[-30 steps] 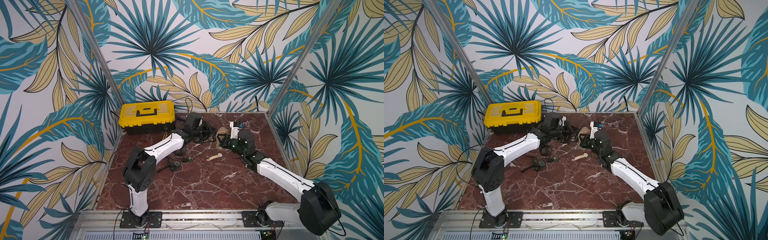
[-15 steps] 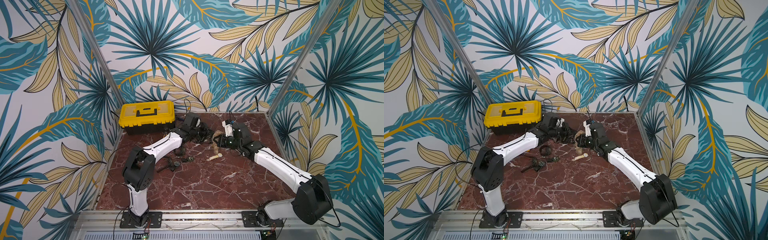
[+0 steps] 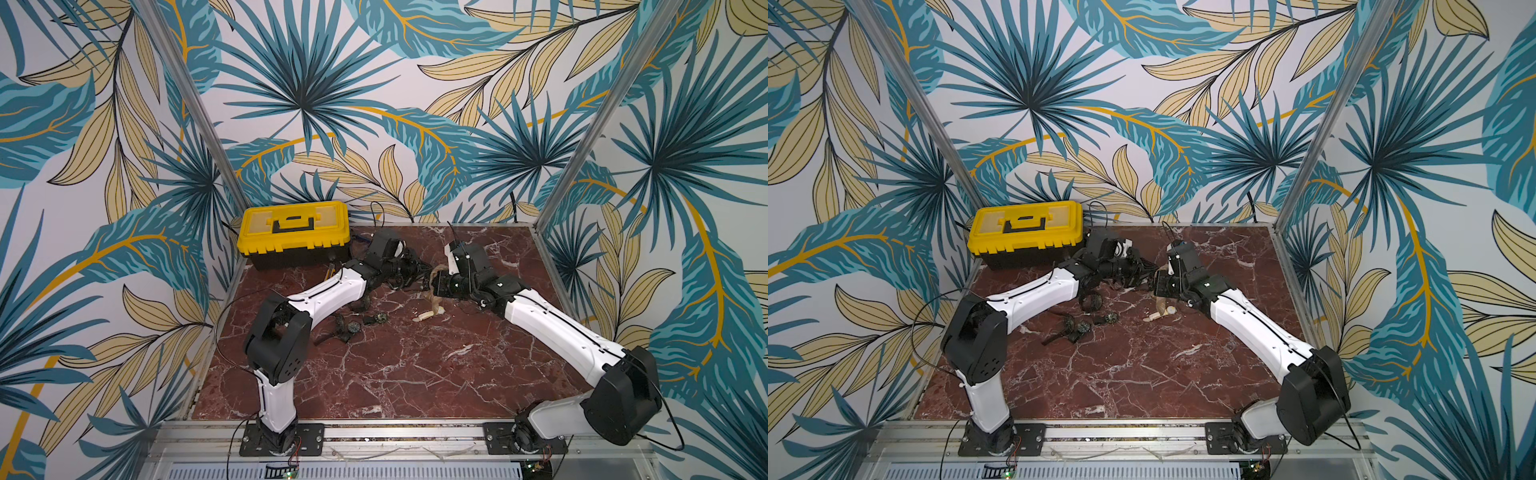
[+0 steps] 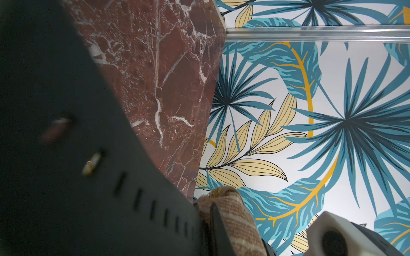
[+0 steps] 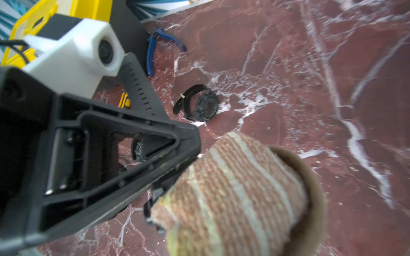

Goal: Wipe the watch dial
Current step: Wipe the dirt from the watch dial.

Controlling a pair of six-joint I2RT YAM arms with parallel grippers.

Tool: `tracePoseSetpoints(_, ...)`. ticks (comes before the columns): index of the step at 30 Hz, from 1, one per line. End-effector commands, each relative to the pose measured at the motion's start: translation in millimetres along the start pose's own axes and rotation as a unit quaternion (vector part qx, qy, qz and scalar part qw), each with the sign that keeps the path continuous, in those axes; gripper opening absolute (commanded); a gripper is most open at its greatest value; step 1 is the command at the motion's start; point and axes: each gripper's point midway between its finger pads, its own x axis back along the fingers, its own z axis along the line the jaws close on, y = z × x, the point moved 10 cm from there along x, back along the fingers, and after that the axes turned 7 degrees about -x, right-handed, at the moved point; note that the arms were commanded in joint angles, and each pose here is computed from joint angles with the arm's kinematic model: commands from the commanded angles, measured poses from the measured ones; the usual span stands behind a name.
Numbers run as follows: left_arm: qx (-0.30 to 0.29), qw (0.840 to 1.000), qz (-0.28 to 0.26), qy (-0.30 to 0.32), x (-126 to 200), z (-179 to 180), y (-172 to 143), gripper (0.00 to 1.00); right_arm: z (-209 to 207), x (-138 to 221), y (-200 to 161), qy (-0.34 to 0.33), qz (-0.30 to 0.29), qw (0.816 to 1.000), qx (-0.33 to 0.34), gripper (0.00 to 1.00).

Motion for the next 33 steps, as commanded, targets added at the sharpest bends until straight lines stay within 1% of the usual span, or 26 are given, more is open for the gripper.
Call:
tracePoseSetpoints(1, -0.04, 0.992, 0.084, -0.086, 13.7, -45.2, -36.6, 0.0, -1.1, 5.2, 14.7, -0.023, -0.073, 0.997, -0.001, 0.0)
tracePoseSetpoints(2, -0.039, 0.992, 0.085, -0.085, 12.0, -44.6, -36.8, 0.0, -0.4, 6.4, 15.2, -0.011, -0.085, 0.996, -0.005, 0.0)
tracePoseSetpoints(3, -0.038, 0.992, 0.089, -0.084, 10.2, -44.8, -37.9, 0.0, 2.5, 9.1, 15.7, 0.017, -0.105, 0.994, -0.003, 0.0)
tracePoseSetpoints(4, -0.037, 0.992, 0.092, -0.084, 8.6, -44.1, -38.3, 0.0, 6.4, 14.6, 18.4, 0.048, -0.134, 0.99, -0.003, 0.0)
tracePoseSetpoints(6, -0.032, 0.992, 0.096, -0.08, 5.8, -40.9, -40.6, 0.0, 10.6, 23.1, 20.4, 0.085, -0.171, 0.982, 0.003, 0.0)
tracePoseSetpoints(9, -0.025, 0.992, 0.1, -0.073, 1.8, -35.6, -41.8, 0.0, 14.4, 33.4, 20.8, 0.131, -0.208, 0.969, 0.018, 0.0)
tracePoseSetpoints(14, -0.024, 0.991, 0.107, -0.073, -4.0, -36.3, -43.2, 0.0, 16.7, 39.7, 15.8, 0.192, -0.238, 0.951, 0.037, 0.0)
tracePoseSetpoints(17, -0.026, 0.991, 0.111, -0.076, -7.1, -38.5, -43.2, 0.0, 23.2, 38.1, 12.5, 0.246, -0.234, 0.939, 0.053, 0.0)
tracePoseSetpoints(19, -0.028, 0.99, 0.111, -0.079, -7.8, -40.9, -41.6, 0.0, 28.6, 33.2, 9.9, 0.281, -0.211, 0.934, 0.064, 0.0)
tracePoseSetpoints(22, -0.033, 0.99, 0.108, -0.086, -6.9, -46.5, -37.4, 0.0, 35.9, 25.5, 4.5, 0.327, -0.16, 0.928, 0.074, 0.0)
tracePoseSetpoints(26, -0.045, 0.989, 0.096, -0.102, 0.6, -58.0, -26.0, 0.0, 38.6, 13.7, -4.6, 0.378, -0.07, 0.92, 0.076, 0.0)
tracePoseSetpoints(29, -0.048, 0.989, 0.087, -0.109, 6.9, -63.5, -18.6, 0.0, 34.8, 4.7, -12.9, 0.374, -0.004, 0.924, 0.079, 0.0)
tracePoseSetpoints(31, -0.049, 0.989, 0.08, -0.113, 10.9, -66.3, -14.8, 0.0, 30.3, -0.4, -17.7, 0.357, 0.036, 0.93, 0.083, 0.0)
tracePoseSetpoints(33, -0.053, 0.989, 0.076, -0.117, 13.9, -69.1, -11.4, 0.0, 23.5, -8.5, -24.2, 0.316, 0.088, 0.941, 0.087, 0.02)
